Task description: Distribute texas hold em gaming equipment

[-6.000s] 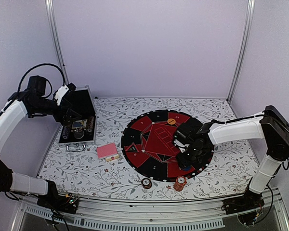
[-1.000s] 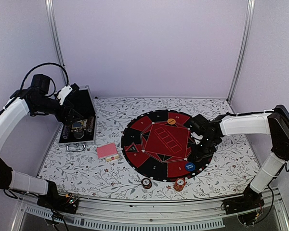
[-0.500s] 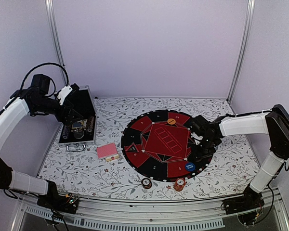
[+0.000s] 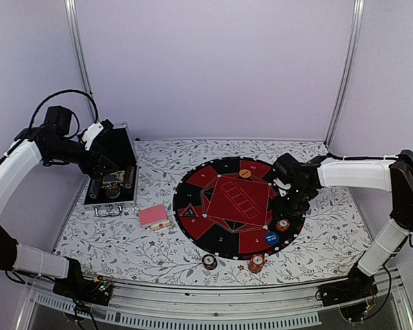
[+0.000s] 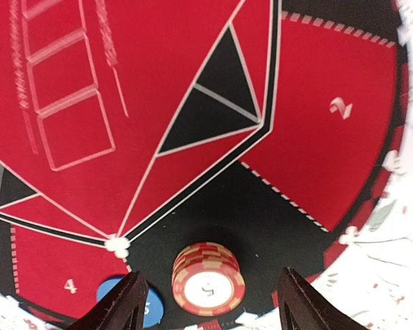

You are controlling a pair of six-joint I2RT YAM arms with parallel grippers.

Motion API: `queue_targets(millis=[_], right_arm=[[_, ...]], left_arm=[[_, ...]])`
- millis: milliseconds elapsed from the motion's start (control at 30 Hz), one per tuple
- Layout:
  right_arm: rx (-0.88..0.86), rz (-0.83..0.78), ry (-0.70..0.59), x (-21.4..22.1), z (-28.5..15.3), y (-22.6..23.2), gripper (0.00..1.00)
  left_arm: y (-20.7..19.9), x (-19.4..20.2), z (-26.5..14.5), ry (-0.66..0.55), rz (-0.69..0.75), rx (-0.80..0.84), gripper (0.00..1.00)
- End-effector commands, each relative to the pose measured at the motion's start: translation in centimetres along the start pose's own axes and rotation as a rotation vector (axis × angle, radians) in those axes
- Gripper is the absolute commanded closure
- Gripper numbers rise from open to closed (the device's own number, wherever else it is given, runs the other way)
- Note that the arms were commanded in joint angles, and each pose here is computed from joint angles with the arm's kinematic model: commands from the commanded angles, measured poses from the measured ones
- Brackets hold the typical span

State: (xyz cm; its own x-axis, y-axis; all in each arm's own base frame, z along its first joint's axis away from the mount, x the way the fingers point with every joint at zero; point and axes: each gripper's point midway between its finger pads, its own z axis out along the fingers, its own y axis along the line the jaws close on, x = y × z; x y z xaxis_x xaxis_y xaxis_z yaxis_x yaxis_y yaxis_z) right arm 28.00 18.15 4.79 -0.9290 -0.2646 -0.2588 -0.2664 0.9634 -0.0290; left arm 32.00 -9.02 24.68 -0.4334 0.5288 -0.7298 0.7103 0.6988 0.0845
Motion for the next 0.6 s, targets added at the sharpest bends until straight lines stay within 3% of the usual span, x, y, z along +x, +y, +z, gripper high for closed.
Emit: queue_targets(millis=[0, 300, 567], right_arm=[[0.021, -0.046, -0.097, -1.5, -5.0, 1.0, 0.31], [-0.204, -0.281, -0.062, 4.2, -10.3, 11.3, 0.12], [-0.237, -0.374, 0.093, 9.9, -8.2, 14.6, 0.07]], left_arm=[[-0.5, -0.4, -0.6, -0.003, 0.024, 0.004, 0.00], [-0.4, -0.3, -0.5, 0.003, 0.021, 0.006, 0.00], [-0.5, -0.6, -0.7, -0.007, 0.018, 0.007, 0.00]])
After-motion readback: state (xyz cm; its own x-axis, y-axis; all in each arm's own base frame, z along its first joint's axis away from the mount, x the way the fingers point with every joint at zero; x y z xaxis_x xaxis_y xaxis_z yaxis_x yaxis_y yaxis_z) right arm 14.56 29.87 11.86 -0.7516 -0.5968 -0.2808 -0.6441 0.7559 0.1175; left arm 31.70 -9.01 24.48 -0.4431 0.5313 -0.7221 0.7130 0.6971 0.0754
